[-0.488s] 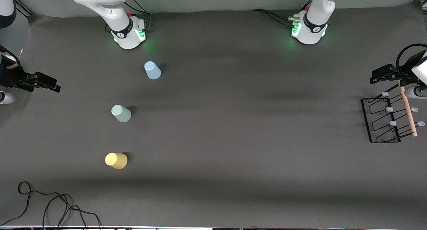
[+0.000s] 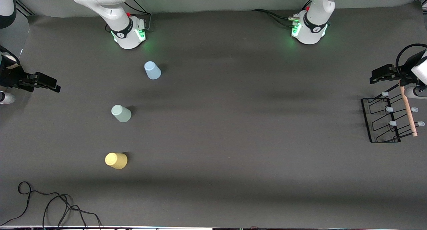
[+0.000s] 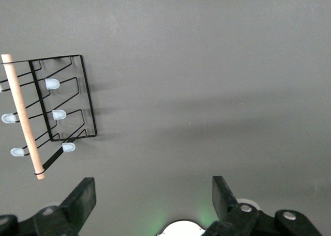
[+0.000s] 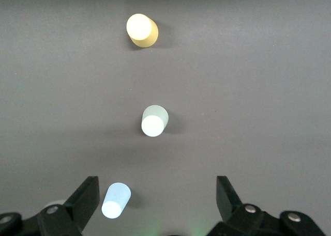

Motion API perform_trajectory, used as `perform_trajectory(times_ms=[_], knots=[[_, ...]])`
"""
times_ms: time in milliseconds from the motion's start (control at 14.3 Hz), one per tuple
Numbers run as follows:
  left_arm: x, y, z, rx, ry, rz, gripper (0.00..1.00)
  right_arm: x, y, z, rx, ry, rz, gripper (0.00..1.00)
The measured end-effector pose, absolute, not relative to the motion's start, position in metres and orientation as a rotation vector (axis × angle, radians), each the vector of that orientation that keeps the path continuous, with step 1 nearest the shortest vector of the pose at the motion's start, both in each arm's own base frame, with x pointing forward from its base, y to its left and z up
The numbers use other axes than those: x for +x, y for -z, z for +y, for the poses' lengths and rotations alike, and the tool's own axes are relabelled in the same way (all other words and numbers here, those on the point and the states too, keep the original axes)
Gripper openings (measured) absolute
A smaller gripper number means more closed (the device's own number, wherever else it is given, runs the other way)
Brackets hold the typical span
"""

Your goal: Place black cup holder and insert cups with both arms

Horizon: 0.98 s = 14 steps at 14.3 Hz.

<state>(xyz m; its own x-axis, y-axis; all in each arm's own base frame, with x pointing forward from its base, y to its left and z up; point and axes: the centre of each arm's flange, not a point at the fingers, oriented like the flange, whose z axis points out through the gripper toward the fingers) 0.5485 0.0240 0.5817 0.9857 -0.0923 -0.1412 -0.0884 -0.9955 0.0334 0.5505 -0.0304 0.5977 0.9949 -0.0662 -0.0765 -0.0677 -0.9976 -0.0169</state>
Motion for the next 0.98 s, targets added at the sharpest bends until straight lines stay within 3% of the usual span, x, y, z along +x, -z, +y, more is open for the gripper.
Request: perform_trajectory(times_ms=[977], knots=[[0.5485, -0.5817, 0.0241, 3.104, 0.223, -0.142, 1.00, 0.5512, -0.6002, -0.0304, -3.119, -0.103, 0.013, 1.00]])
